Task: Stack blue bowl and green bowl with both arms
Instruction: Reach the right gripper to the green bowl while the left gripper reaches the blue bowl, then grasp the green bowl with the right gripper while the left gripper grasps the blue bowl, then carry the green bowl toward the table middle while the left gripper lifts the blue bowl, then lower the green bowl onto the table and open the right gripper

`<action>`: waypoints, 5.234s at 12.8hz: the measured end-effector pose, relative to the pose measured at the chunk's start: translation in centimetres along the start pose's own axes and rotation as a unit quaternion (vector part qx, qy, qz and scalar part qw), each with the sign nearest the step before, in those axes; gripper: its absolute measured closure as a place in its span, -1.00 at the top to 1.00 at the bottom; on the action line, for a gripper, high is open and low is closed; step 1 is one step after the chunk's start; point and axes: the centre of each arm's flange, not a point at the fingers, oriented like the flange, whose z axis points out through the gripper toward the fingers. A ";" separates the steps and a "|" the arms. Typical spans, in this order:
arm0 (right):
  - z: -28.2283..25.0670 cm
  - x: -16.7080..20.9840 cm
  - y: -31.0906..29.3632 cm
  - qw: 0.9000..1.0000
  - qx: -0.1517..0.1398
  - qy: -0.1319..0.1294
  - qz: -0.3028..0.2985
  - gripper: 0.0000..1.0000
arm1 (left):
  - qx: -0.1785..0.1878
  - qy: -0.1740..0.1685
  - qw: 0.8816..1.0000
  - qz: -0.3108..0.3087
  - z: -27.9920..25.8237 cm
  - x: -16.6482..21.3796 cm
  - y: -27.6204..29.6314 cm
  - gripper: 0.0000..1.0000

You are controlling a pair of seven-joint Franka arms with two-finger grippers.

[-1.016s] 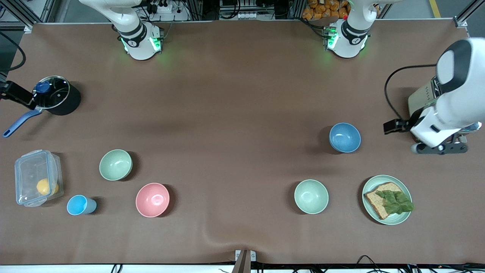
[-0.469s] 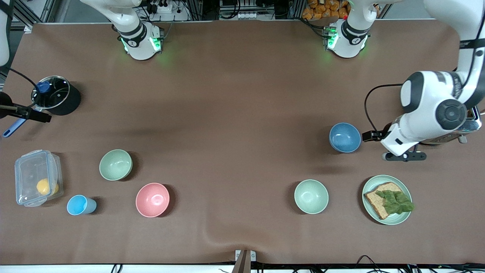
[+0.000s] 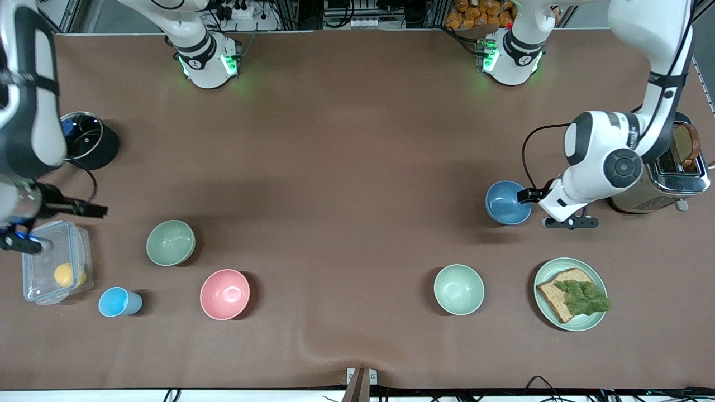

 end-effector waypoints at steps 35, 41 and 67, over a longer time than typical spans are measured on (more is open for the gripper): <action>11.0 -0.2 -11.9 0.992 0.114 0.008 -0.055 -0.86 | -0.016 0.031 0.999 0.014 -7.5 1.7 8.6 -0.89; 6.8 -6.4 -26.1 0.991 0.124 0.018 0.056 -0.86 | -0.042 0.019 0.999 -0.027 -8.2 0.4 13.9 -0.89; 9.2 -19.4 -55.1 0.914 0.239 0.058 0.322 1.00 | -0.047 0.006 0.997 -0.061 -6.8 -0.5 20.4 -0.89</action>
